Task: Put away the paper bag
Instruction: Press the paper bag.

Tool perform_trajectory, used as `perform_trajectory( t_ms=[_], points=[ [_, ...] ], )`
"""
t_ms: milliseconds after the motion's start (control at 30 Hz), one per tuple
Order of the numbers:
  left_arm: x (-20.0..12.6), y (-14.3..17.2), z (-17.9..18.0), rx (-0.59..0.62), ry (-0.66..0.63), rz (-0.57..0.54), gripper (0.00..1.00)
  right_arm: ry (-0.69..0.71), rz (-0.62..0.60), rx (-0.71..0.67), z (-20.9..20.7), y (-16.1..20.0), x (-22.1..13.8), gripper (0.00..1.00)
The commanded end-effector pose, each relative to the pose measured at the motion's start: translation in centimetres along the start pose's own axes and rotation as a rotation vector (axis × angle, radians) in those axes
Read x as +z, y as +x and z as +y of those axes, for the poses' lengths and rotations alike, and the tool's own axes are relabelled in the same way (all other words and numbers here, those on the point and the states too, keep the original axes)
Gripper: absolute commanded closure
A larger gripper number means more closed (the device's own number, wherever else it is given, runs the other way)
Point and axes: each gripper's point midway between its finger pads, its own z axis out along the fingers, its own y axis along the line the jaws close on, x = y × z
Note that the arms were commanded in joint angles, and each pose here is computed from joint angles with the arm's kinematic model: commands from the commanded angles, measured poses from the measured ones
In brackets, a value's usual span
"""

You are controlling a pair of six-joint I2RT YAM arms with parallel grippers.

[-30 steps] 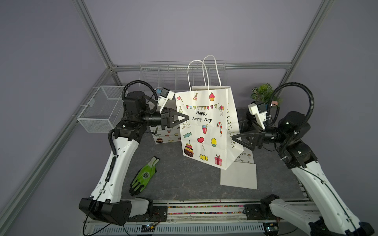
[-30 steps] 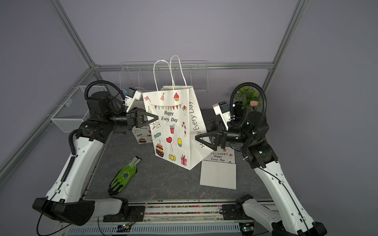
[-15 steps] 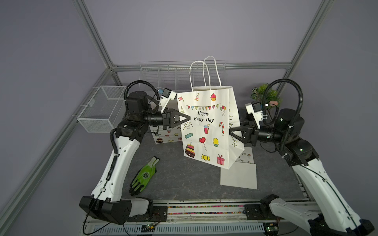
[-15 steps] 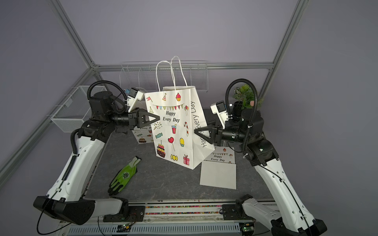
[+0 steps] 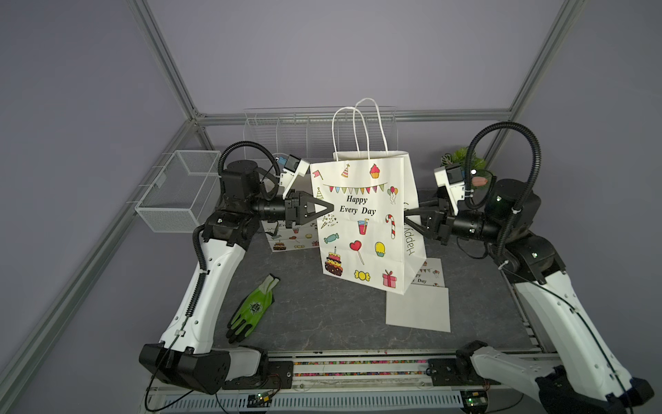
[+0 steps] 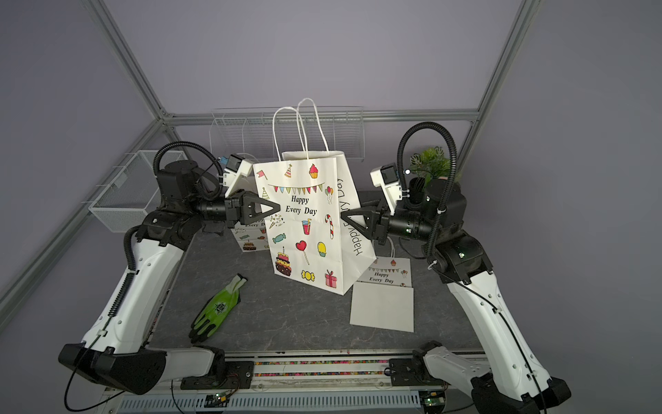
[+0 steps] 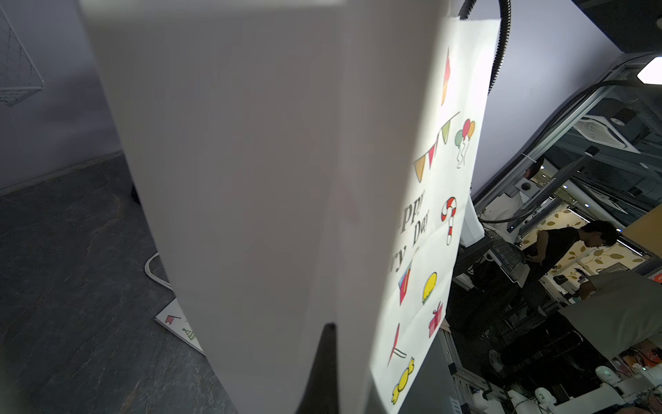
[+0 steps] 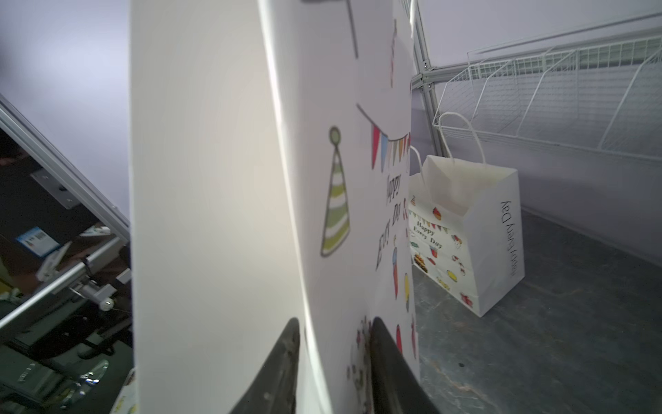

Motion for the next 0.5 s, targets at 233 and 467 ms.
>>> perform_trajectory(
  t_ms=[233,467],
  points=[
    [0.1,-0.6,-0.8,0.036,0.021,0.003,1.00,0.045,0.037,-0.004,-1.1,1.2,0.3,0.81],
    [-0.1,-0.8,-1.9,0.058,0.034,0.002,1.00,0.134,0.048,-0.015,-0.8,3.1,-1.9,0.05]
  ],
)
